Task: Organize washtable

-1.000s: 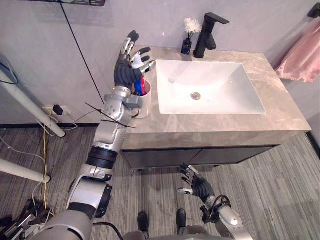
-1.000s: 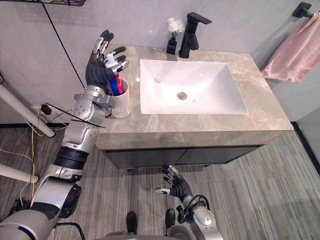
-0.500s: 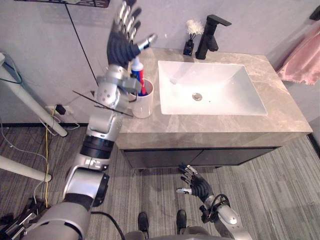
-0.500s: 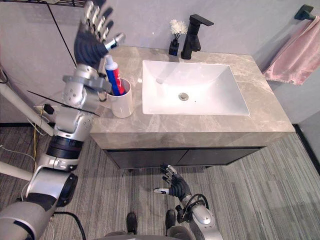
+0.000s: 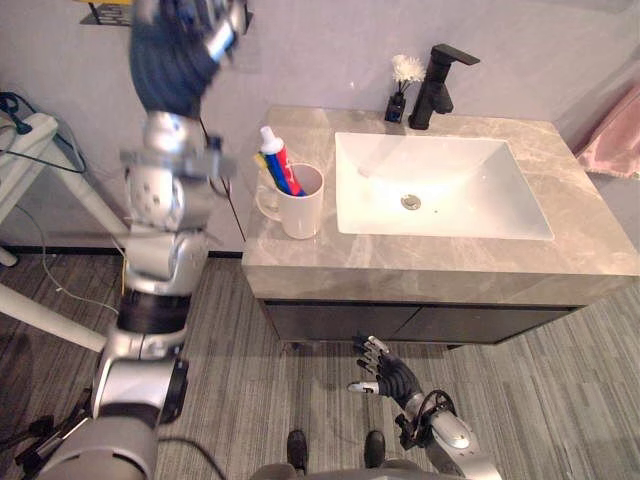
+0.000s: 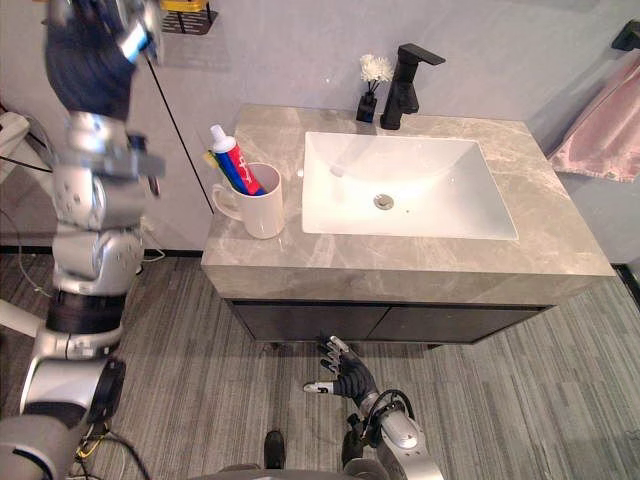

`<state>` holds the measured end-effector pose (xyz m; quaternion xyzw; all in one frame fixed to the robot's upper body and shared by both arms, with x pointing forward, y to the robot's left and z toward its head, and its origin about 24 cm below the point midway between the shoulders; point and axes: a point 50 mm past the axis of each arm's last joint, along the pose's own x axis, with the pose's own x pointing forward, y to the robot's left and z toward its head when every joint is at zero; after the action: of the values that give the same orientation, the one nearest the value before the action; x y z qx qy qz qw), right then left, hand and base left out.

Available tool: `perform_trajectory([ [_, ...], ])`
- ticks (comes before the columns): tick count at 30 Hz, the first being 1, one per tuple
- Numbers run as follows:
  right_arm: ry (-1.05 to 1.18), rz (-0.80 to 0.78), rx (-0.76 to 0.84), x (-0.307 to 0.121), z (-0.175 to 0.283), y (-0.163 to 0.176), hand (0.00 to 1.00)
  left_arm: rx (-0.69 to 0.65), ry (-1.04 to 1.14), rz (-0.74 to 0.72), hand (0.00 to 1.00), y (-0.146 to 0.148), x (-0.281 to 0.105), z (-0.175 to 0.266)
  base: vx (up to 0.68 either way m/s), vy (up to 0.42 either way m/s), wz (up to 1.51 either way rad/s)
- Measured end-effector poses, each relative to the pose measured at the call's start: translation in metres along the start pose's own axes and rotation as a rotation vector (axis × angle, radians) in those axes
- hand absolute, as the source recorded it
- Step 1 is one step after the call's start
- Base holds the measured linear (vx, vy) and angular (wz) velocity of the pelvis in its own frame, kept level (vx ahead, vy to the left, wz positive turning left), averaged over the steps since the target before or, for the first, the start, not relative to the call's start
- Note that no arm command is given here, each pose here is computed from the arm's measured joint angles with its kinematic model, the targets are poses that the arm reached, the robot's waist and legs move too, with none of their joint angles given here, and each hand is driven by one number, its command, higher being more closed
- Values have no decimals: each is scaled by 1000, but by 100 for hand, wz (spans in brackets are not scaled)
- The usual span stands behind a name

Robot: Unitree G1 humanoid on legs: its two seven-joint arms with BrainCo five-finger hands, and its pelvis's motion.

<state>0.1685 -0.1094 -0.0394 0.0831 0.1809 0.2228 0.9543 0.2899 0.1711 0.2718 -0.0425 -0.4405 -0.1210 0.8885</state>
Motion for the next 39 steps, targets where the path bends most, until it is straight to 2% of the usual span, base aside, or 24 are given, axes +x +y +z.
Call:
perform_trajectory([
  [8, 17, -33, 9, -7, -5, -6, 0, -160, 299, 47, 100, -17, -97, -37, -25, 4, 6],
  [14, 18, -31, 1, -7, -5, -6, 0, -270, 457, -36, 100, -45, -129, -54, -3, 10, 3],
  [20, 24, -32, -9, -8, -5, -8, 0, -292, 510, -122, 100, -63, -134, -62, 22, -2, -1],
  [27, 14, -36, -23, -7, -1, -10, 0, -258, 634, -178, 100, -73, -141, -89, 37, -6, -6],
  [31, -1, -37, -29, -6, 2, -10, 0, -212, 641, -196, 100, -74, -133, -96, 18, -11, -8],
  [39, -3, -62, -28, -7, 3, -13, 0, -156, 723, -186, 100, -67, -143, -111, 2, -9, -8],
])
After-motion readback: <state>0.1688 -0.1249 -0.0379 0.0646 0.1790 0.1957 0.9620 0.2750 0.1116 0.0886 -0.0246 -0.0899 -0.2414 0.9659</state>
